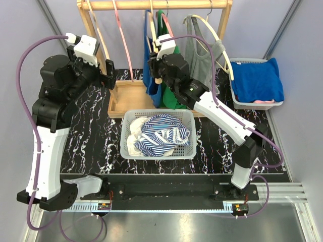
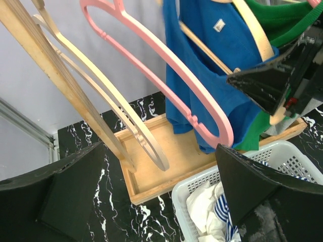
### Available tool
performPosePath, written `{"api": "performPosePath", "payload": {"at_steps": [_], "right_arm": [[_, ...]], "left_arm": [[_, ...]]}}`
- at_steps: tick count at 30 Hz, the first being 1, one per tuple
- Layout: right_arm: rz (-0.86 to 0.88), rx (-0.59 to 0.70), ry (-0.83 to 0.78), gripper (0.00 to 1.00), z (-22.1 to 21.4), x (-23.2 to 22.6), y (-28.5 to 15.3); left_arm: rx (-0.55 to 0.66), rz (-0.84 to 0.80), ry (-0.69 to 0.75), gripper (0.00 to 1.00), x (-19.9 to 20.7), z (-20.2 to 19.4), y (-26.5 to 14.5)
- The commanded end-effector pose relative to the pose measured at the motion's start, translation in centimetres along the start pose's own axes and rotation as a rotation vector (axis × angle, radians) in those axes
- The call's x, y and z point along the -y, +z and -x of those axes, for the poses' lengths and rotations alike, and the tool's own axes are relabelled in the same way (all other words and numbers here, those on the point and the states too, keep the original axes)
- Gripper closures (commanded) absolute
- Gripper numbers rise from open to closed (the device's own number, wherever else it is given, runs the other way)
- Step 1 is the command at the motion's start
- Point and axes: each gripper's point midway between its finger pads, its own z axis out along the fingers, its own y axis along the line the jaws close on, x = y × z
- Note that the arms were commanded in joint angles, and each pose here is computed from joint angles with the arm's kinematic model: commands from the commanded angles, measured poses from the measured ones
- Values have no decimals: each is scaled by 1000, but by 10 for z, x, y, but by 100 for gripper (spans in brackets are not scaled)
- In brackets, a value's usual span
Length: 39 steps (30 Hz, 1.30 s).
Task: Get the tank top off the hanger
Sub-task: Pick up the hanger from the clothesline.
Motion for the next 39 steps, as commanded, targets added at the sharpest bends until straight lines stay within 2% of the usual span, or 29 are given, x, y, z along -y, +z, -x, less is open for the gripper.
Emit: {"api": "performPosePath", "payload": {"at_steps": [1,4,11,19,29,35,39], "right_arm": [[-21,142,-10,74,47,7,-17],[-32,163,-35,82,56,11,-25],[-9,321,-110,92,104,17,-54],[-8,466,-100,94,152,30,-71],[60,559,-22,95,167,28,-81],[167,549,-28,95,170,23,-135],[276,514,-18,95,175,20,-198]], "left_arm": [[63,-3,12,1,1,14,-11],[60,-5,7,1,2,12,-11],[36,-10,0,1,4,2,-9],[39,-12,7,1,5,0,-15],[41,-10,25,1,5,-7,-26],[33,-53,31,1,13,-11,-26],[58,-103,58,1,20,-1,-26]]}}
